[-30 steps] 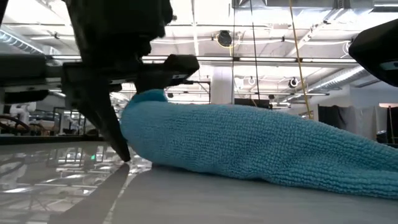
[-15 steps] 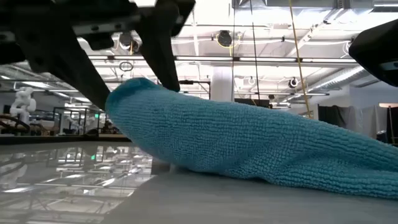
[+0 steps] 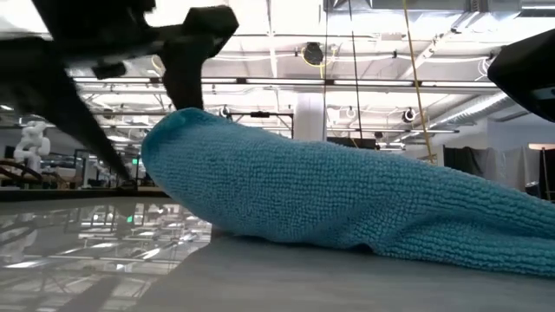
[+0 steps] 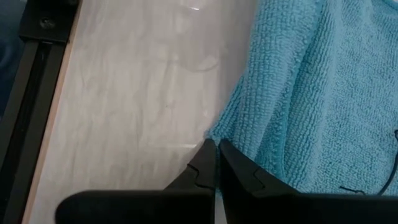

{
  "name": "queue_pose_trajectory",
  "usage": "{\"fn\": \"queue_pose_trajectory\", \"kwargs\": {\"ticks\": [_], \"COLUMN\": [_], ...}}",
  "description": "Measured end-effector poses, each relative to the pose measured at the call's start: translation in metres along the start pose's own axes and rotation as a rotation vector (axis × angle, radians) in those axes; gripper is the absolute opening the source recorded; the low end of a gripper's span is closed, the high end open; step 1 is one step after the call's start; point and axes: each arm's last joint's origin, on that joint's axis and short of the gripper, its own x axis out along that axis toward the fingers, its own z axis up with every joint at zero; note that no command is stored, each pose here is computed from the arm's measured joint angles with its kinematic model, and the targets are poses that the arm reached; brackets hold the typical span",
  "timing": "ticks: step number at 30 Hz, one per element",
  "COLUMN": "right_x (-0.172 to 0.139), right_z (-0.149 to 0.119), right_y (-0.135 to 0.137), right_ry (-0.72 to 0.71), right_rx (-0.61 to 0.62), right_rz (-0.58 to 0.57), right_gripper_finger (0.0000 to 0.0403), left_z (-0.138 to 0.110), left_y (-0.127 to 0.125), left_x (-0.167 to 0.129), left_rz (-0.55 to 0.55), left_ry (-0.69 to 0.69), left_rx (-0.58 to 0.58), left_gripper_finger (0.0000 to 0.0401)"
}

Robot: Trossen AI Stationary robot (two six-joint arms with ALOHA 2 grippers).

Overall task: Roll towel
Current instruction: Roll the blue towel

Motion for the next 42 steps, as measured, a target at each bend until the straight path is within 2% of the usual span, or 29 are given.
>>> {"fn": "queue_pose_trajectory", "kwargs": {"ticks": [2, 11, 14, 17, 22, 26, 33, 38, 42], "right_x": [0.000, 0.000, -0.001, -0.004, -0.005, -0.005, -0.006, -0.006, -0.006], "right_z": [0.000, 0.000, 0.001, 0.004, 0.004, 0.005, 0.005, 0.005, 0.005], "right_y": [0.000, 0.000, -0.001, -0.003, -0.003, -0.003, -0.003, -0.004, -0.004], "right_ry": [0.000, 0.002, 0.001, 0.000, -0.002, -0.003, -0.008, -0.010, -0.011], "right_rx": [0.001, 0.002, 0.003, 0.001, 0.003, 0.015, 0.017, 0.019, 0.020], "right_rz": [0.000, 0.001, 0.005, 0.011, 0.014, 0.013, 0.011, 0.010, 0.010], "right_gripper_finger": [0.0000, 0.0000, 0.0000, 0.0000, 0.0000, 0.0000, 0.0000, 0.0000, 0.0000], "left_z": [0.008, 0.034, 0.039, 0.040, 0.033, 0.027, 0.024, 0.020, 0.018], "left_y": [-0.005, -0.026, -0.025, -0.019, -0.013, -0.005, 0.003, 0.004, 0.006], "left_x": [-0.002, -0.017, -0.019, -0.012, 0.016, 0.035, 0.040, 0.042, 0.041], "left_rz": [-0.032, 0.044, 0.042, -0.009, -0.044, 0.052, 0.124, 0.092, 0.175], "left_ry": [-0.073, -0.252, -0.313, -0.350, -0.295, -0.194, -0.160, -0.147, -0.087], "left_rx": [-0.009, 0.068, 0.062, 0.060, 0.061, 0.040, 0.012, 0.014, 0.012], "left_gripper_finger": [0.0271, 0.0271, 0.0271, 0.0271, 0.0271, 0.0271, 0.0271, 0.0271, 0.0271]}}
